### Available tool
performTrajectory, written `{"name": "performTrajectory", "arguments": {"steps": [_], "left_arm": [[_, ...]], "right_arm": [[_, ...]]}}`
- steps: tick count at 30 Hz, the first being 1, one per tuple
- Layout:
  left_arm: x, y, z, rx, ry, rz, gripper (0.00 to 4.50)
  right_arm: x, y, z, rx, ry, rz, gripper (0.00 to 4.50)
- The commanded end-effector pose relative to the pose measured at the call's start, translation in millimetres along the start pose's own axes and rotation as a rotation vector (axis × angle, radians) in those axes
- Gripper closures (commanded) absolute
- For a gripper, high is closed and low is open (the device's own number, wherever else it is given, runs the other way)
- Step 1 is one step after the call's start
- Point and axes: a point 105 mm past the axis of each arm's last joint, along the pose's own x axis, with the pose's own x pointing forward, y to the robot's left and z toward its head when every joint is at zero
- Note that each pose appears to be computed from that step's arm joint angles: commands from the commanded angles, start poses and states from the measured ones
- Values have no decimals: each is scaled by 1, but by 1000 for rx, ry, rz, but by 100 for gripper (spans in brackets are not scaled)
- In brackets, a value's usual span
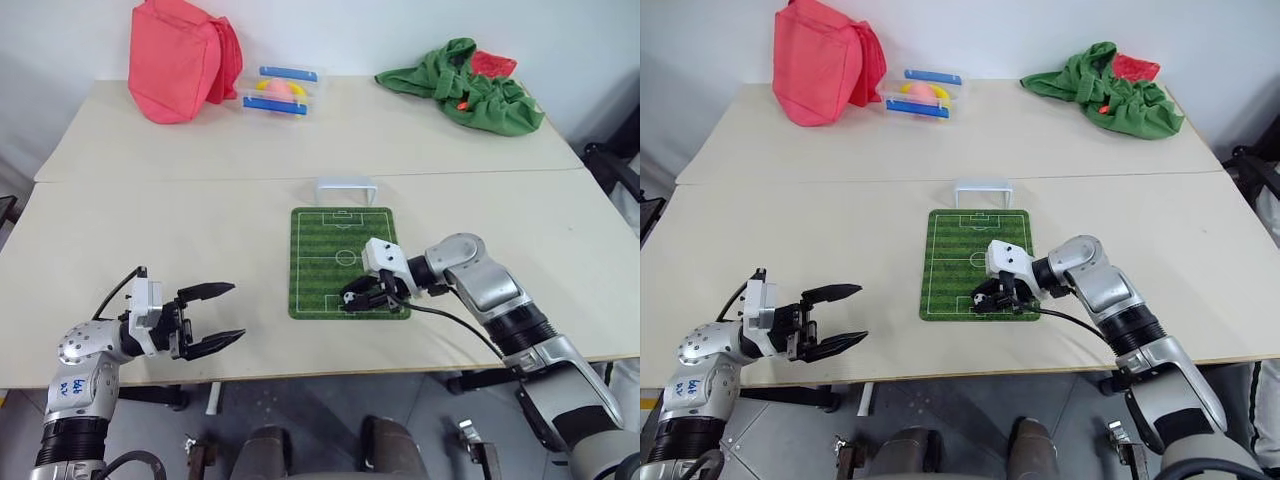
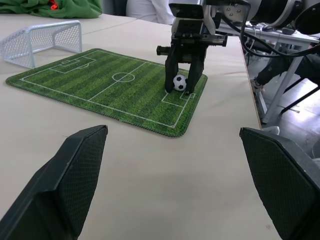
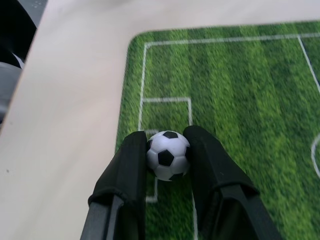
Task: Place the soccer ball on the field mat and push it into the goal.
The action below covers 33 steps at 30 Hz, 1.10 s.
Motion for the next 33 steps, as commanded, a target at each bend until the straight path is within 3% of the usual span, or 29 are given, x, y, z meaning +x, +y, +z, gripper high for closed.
{"name": "performTrajectory", "arguments": {"steps": [1,9,14,28,33], "left_arm": [[3,2,13,52,-26,-5,0],[5,4,15,58,-35,-1,0],[6,5,16,57,-37,6,0],[14,11,16,56,-52,6,0],[16,13,16,56,-57,2,0]], "right_arm": [[0,-3,10,-47,-16,-4,365],[3,-1,8,-48,-19,11,365],[1,-3,8,-50,-19,3,202],[-12,-6,35,-122,-44,-2,202],[-30,-7,63,-187,-76,-55,202]]}}
